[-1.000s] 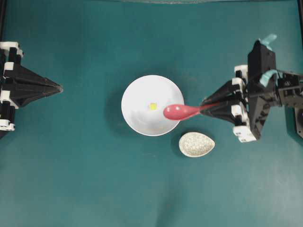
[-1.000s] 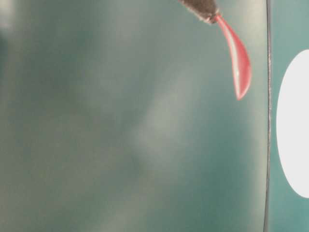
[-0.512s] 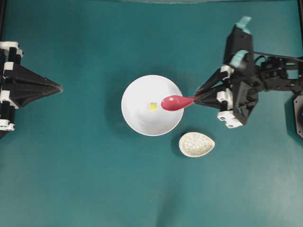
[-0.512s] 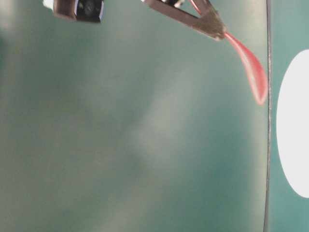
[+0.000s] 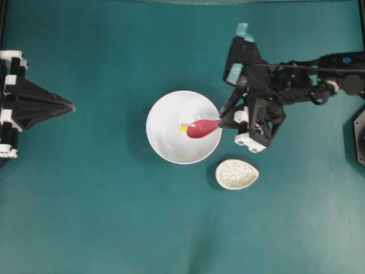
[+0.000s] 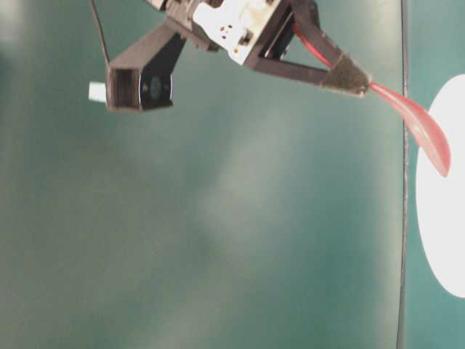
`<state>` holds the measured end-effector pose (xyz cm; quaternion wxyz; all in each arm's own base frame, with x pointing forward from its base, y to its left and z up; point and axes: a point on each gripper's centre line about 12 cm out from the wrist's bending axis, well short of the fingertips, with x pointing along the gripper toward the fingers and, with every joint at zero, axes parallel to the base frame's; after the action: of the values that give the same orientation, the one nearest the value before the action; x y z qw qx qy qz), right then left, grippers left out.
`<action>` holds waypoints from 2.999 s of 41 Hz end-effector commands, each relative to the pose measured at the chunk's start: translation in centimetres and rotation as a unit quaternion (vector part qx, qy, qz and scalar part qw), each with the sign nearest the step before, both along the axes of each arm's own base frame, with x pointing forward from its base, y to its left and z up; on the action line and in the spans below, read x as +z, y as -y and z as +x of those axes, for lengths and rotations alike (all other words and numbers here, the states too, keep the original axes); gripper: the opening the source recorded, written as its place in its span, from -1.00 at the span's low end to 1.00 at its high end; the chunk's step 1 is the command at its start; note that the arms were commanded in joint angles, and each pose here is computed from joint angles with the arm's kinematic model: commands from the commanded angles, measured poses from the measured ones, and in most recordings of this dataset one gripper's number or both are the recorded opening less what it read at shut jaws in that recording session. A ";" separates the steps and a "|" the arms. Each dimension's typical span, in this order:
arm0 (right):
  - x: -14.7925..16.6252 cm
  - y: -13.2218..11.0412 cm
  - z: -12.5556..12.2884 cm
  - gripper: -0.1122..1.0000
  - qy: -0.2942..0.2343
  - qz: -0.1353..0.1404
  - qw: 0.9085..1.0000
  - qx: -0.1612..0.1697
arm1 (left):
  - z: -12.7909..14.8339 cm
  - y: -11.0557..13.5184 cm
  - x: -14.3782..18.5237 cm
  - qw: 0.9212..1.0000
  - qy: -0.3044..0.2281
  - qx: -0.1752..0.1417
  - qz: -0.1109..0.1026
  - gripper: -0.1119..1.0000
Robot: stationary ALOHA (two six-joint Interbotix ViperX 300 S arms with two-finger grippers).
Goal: Scoop the yellow hexagonal prism block from the bowl with a spoon using the right arm.
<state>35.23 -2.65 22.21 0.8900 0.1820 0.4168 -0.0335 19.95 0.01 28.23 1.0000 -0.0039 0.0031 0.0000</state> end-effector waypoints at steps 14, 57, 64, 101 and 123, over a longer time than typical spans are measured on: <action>0.9 0.5 2.0 -0.39 -0.047 -0.006 0.999 0.007 | 0.3 0.0 1.1 1.000 0.015 0.000 0.000 -0.81; -1.7 0.7 2.5 -0.39 -0.107 -0.012 0.994 0.003 | 0.3 0.0 1.0 1.000 0.015 -0.001 0.001 -0.81; -1.9 0.7 2.6 -0.39 -0.107 -0.013 0.994 0.003 | 0.3 0.0 1.0 1.000 0.014 0.000 0.002 -0.82; -4.0 0.4 4.1 -0.39 -0.091 -0.020 0.996 0.002 | 0.3 0.0 1.1 1.000 0.015 0.000 0.001 -0.81; -4.8 0.4 5.0 -0.39 -0.072 -0.026 0.997 -0.002 | 0.3 0.0 1.0 1.000 0.015 0.000 0.000 -0.81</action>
<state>39.79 -3.08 16.61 0.8536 0.1587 0.4924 -0.0612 19.97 0.01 28.20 1.0000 -0.0039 0.0038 0.0000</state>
